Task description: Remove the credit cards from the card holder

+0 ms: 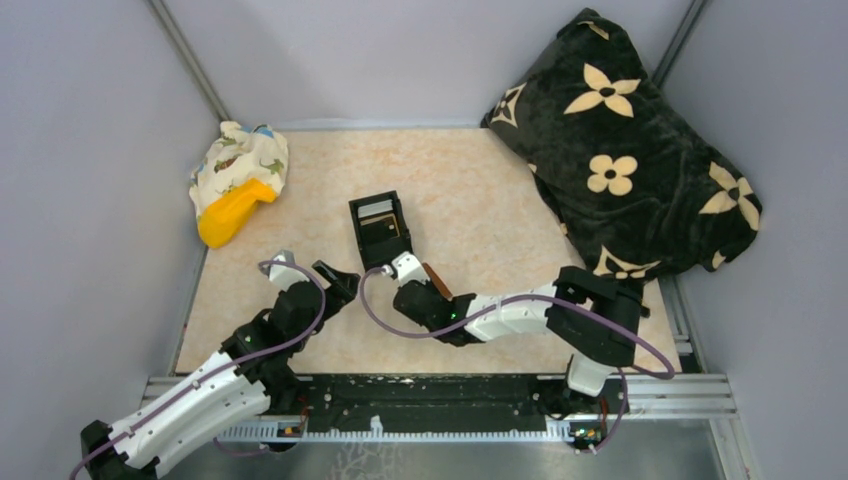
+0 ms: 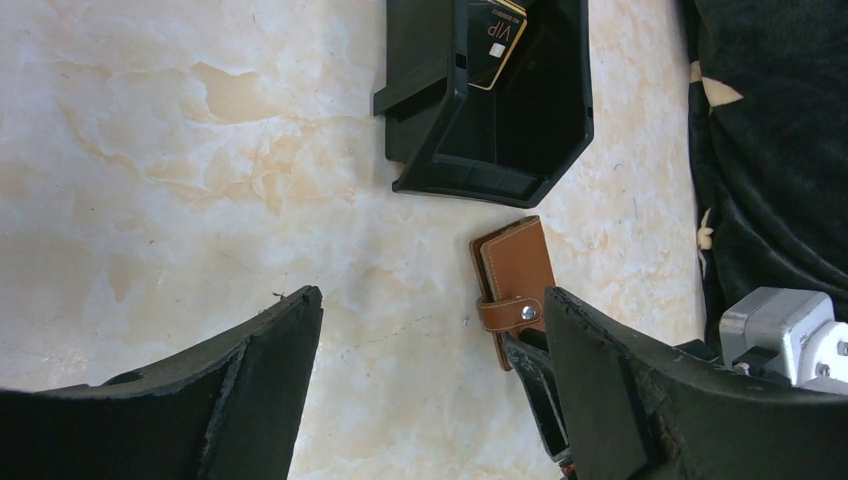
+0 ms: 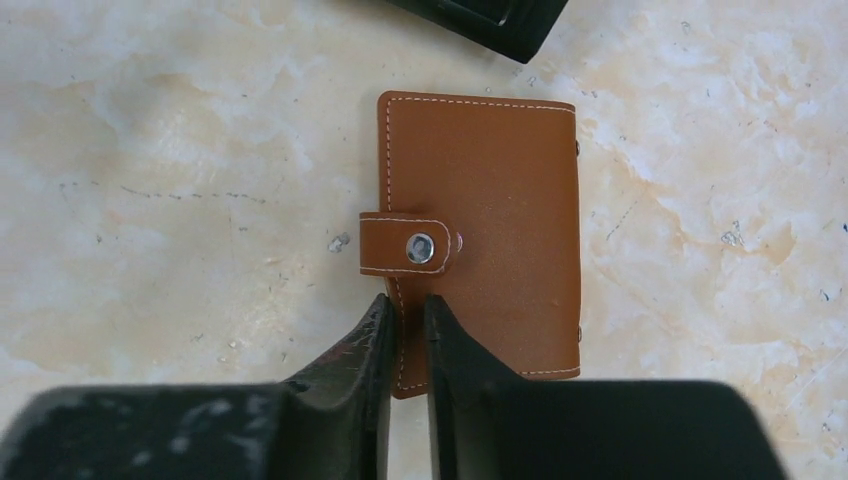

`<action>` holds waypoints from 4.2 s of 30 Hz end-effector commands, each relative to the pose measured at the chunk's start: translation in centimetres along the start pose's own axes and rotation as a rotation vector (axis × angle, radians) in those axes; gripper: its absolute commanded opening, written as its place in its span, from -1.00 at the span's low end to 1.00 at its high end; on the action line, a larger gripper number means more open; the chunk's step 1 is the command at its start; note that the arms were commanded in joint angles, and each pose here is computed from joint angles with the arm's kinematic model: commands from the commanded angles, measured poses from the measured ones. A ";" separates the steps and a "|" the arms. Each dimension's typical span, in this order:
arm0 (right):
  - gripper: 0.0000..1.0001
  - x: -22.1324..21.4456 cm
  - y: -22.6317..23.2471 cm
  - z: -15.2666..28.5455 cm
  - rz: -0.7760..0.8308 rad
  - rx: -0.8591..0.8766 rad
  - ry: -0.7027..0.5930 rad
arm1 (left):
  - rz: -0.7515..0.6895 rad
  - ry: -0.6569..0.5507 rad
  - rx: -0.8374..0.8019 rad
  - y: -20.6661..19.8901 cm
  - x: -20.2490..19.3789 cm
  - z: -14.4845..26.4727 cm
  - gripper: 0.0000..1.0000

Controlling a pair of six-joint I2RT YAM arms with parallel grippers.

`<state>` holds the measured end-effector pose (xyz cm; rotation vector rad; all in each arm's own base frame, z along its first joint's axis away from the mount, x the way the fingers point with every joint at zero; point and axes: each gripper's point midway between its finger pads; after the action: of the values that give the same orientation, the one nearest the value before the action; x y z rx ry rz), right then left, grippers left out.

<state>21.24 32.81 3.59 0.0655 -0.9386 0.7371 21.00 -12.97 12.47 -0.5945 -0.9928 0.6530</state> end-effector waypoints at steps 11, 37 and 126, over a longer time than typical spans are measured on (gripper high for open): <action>-1.00 0.7 -3.1 1.3 -0.201 0.018 -0.029 | 0.004 -0.007 -0.013 -0.2 0.1 0.0 0.72; -1.00 1.6 -8.5 6.4 -0.824 0.167 -0.142 | -0.067 0.245 -0.257 -7.5 -4.9 -0.8 0.82; -0.09 -6.5 -13.2 7.5 -0.889 -0.072 -0.087 | -0.220 0.565 -0.327 -11.2 -19.8 -4.0 0.76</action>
<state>19.87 17.22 3.00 0.4334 -0.7874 -0.1027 19.16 -34.73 6.32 -0.8359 -0.5945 0.1071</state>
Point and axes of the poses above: each gripper's point midway between its finger pads, its own z axis back along the fingers, its own y axis along the line the jaws close on, x = y × z, and after that the axes turned 6 degrees about z, right-handed
